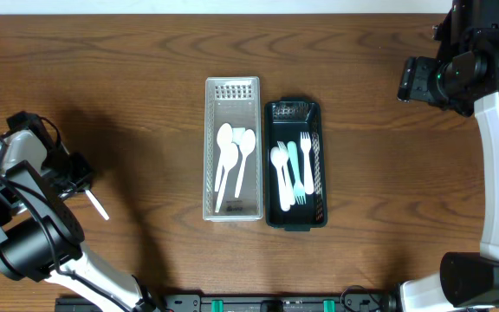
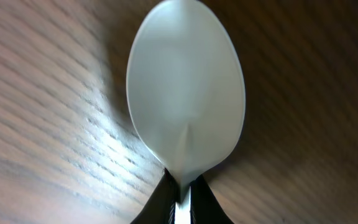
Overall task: Pack container
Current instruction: 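Lower the left gripper onto the last white spoon and grasp it, then carry the spoon into the clear basket and release it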
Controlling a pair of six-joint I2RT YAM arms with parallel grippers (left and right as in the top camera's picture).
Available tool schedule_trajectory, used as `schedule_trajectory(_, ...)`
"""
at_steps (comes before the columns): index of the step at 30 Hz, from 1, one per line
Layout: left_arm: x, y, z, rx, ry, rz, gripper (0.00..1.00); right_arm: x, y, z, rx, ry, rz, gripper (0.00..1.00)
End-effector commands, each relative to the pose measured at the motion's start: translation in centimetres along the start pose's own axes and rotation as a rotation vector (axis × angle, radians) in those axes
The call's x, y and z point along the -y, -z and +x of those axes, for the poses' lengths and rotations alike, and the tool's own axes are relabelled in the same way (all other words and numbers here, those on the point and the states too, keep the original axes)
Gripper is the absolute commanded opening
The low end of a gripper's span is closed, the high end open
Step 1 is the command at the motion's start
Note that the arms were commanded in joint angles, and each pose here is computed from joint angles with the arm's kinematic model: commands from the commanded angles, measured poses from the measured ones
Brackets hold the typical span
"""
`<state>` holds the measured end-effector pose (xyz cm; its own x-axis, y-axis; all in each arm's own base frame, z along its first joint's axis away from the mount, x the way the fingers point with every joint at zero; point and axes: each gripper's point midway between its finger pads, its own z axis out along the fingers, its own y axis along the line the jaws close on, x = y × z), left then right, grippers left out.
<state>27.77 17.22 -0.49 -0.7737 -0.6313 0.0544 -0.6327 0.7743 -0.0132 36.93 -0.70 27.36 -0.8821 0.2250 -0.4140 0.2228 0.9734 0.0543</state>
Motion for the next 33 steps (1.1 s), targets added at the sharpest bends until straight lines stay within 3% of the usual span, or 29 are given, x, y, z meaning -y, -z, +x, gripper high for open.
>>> schedule_trajectory(1, 0.9, -0.1, 1.1, -0.046, -0.011, -0.010, 0.06, 0.6, 0.2, -0.3, 0.009, -0.001, 0.015, 0.76)
schedule_trajectory(9, 8.9, 10.0, 2.7, 0.176, -0.247, 0.037, 0.06, 0.5, 0.2, -0.7, 0.026, 0.010, 0.011, 0.76)
schedule_trajectory(14, 16.9, 16.4, 7.9, 0.372, -0.525, 0.139, 0.06, 0.5, 0.1, -0.7, 0.026, 0.009, 0.011, 0.76)
schedule_trajectory(17, 21.0, 17.8, 11.9, 0.417, -0.694, 0.196, 0.06, 0.5, 0.1, -0.7, 0.025, 0.010, 0.011, 0.76)
schedule_trajectory(24, 27.5, 15.5, 17.5, 0.377, -0.895, 0.243, 0.06, 0.5, 0.1, -0.7, 0.025, 0.010, 0.011, 0.76)
schedule_trajectory(30, 29.9, 10.7, 19.0, 0.286, -0.950, 0.193, 0.06, 0.5, 0.0, -0.6, 0.020, 0.010, 0.012, 0.76)
schedule_trajectory(32, 30.0, 8.9, 19.0, 0.248, -0.954, 0.160, 0.15, 0.6, 0.0, -0.5, 0.016, 0.010, 0.013, 0.76)
schedule_trajectory(33, 29.9, 8.1, 18.9, 0.228, -0.954, 0.144, 0.25, 0.6, -0.1, -0.4, 0.013, 0.010, 0.014, 0.76)
